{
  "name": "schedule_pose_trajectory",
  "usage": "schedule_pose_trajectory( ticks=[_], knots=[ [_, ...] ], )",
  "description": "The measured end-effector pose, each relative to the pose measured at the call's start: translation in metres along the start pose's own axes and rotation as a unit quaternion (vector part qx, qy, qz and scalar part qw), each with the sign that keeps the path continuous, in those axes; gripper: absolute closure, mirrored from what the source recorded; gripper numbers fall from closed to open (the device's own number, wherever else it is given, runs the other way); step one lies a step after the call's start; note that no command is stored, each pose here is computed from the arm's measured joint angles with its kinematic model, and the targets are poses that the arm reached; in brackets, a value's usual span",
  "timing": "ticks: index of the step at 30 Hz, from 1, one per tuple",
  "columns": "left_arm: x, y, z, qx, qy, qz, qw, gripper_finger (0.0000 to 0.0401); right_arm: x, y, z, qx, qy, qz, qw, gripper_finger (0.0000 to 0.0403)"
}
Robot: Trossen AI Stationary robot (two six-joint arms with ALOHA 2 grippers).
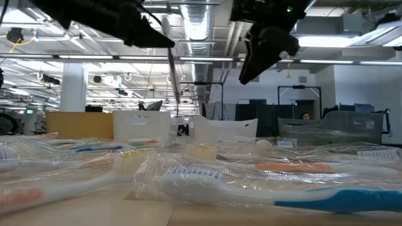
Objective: Pick & Place Toothbrushes
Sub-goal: Put the purple toothbrush into the left white bin
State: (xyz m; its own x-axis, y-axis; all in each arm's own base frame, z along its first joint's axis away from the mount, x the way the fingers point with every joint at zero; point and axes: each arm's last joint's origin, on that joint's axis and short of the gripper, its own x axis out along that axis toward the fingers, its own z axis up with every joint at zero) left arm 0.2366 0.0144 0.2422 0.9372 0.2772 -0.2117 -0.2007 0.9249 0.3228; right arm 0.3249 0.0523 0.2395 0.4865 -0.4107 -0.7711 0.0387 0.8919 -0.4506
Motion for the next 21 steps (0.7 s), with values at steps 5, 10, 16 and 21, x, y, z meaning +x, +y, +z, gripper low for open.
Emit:
schedule_pose_trajectory(
  ticks=[5, 10, 16, 21],
  knots=[
    [-0.005, 0.020, 0.029, -0.017, 0.071, 0.005, 0.997, 0.0391, -0.005, 0.009, 0.002, -0.011, -0.013, 0.008, 1.000, 0.0286],
    [0.000, 0.043, 0.050, -0.030, 0.162, -0.001, 0.986, 0.0391, -0.005, 0.010, 0.004, -0.014, -0.025, 0.008, 1.000, 0.0286],
    [0.005, 0.084, 0.066, -0.063, 0.228, 0.013, 0.972, 0.0391, -0.003, 0.006, 0.004, -0.009, -0.023, 0.006, 1.000, 0.0286],
    [0.023, 0.119, 0.043, -0.148, 0.290, -0.002, 0.945, 0.0391, -0.001, 0.003, 0.005, -0.003, -0.023, 0.004, 1.000, 0.0286]
  ],
)
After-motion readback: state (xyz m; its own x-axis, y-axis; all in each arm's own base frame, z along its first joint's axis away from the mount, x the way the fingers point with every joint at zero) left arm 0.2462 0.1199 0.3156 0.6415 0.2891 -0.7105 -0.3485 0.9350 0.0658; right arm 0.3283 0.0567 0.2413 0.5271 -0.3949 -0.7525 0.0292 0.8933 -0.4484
